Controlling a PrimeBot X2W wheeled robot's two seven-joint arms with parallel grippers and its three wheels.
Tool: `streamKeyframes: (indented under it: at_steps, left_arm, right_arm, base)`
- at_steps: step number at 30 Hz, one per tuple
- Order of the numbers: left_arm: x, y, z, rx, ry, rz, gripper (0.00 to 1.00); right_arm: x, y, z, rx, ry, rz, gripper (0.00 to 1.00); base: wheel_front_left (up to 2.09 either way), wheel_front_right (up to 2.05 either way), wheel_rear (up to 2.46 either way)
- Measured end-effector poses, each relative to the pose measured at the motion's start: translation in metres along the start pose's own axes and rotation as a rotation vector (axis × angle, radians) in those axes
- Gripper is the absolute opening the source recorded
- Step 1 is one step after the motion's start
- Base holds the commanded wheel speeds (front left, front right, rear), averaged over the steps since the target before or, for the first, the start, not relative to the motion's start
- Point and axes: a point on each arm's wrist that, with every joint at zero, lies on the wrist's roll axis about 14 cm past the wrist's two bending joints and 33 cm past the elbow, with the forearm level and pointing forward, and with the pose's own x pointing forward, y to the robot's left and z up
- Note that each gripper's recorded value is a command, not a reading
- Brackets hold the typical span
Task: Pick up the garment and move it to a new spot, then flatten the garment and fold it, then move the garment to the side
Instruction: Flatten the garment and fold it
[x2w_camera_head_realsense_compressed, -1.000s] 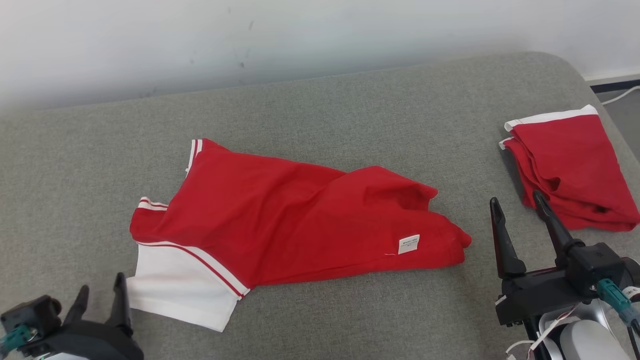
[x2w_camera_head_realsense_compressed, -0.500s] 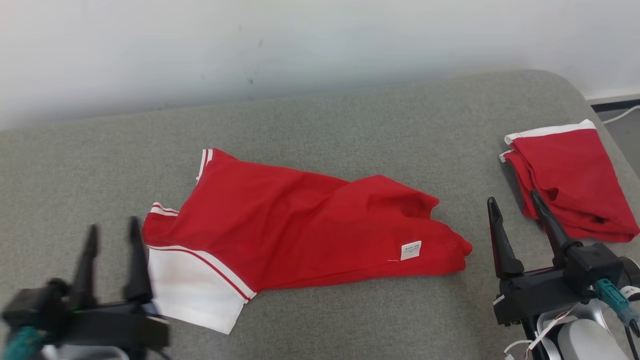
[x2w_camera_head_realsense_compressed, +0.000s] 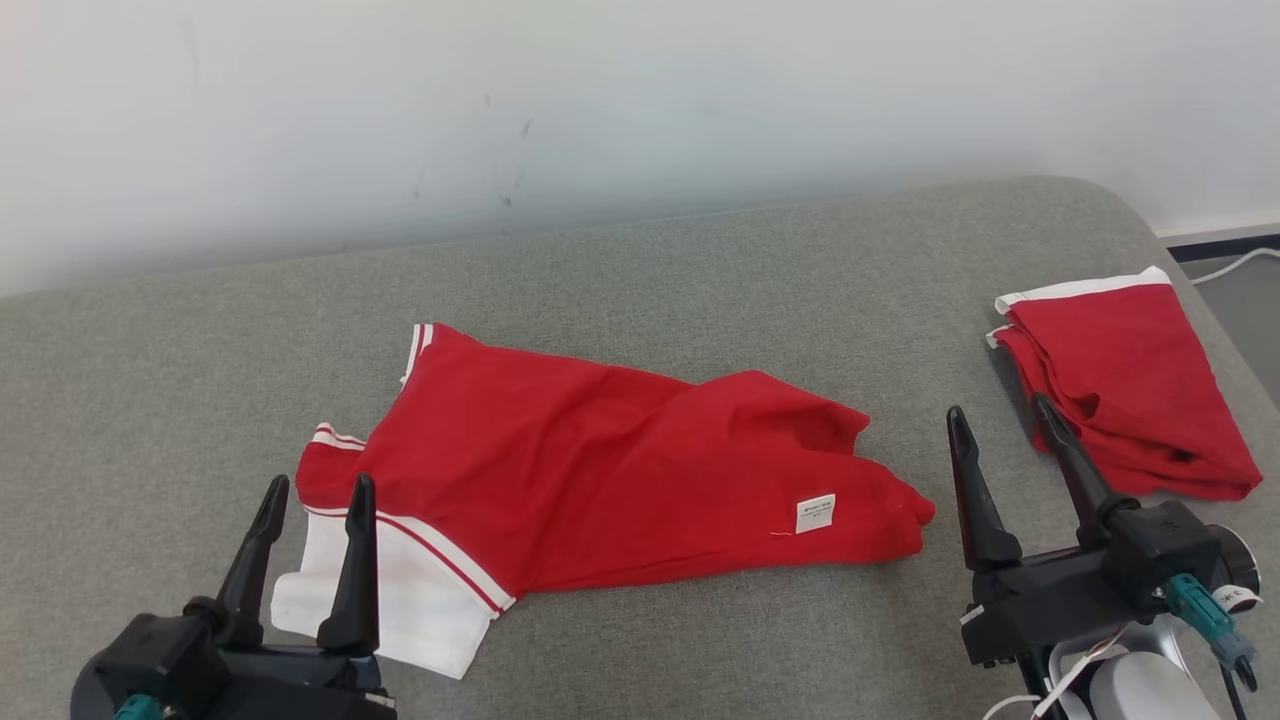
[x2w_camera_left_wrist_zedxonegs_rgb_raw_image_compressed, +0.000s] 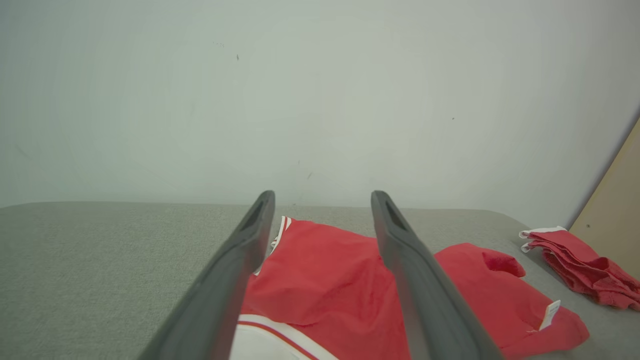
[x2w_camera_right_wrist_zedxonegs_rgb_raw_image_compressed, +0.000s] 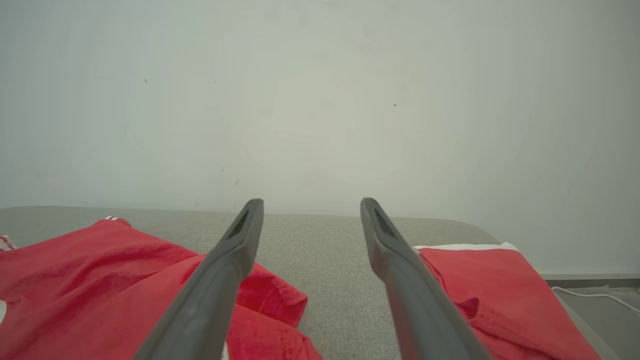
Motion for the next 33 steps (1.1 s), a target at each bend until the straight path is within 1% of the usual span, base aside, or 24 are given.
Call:
streamKeyframes:
  at_steps: [18, 25, 30, 33]
  left_arm:
    - [-0.003, 0.006, -0.016, 0.010, 0.051, 0.014, 1.00]
    - [-0.014, 0.041, -0.052, 0.066, 0.238, 0.079, 1.00]
    - [-0.027, 0.050, -0.090, 0.056, 0.408, 0.081, 1.00]
    - [-0.035, 0.063, -0.107, 0.076, 0.497, 0.096, 1.00]
  right_arm:
    - [0.000, -0.002, -0.002, -0.004, 0.005, -0.002, 1.00]
    - [0.001, -0.002, -0.003, -0.005, 0.006, 0.000, 1.00]
    - [0.001, -0.004, -0.008, -0.007, 0.019, -0.003, 1.00]
    - [0.002, -0.005, -0.010, -0.008, 0.024, -0.005, 1.00]
  base:
    - [0.00, 0.00, 0.00]
    - [0.00, 0.00, 0.00]
    - [0.00, 0.00, 0.00]
    - [0.00, 0.00, 0.00]
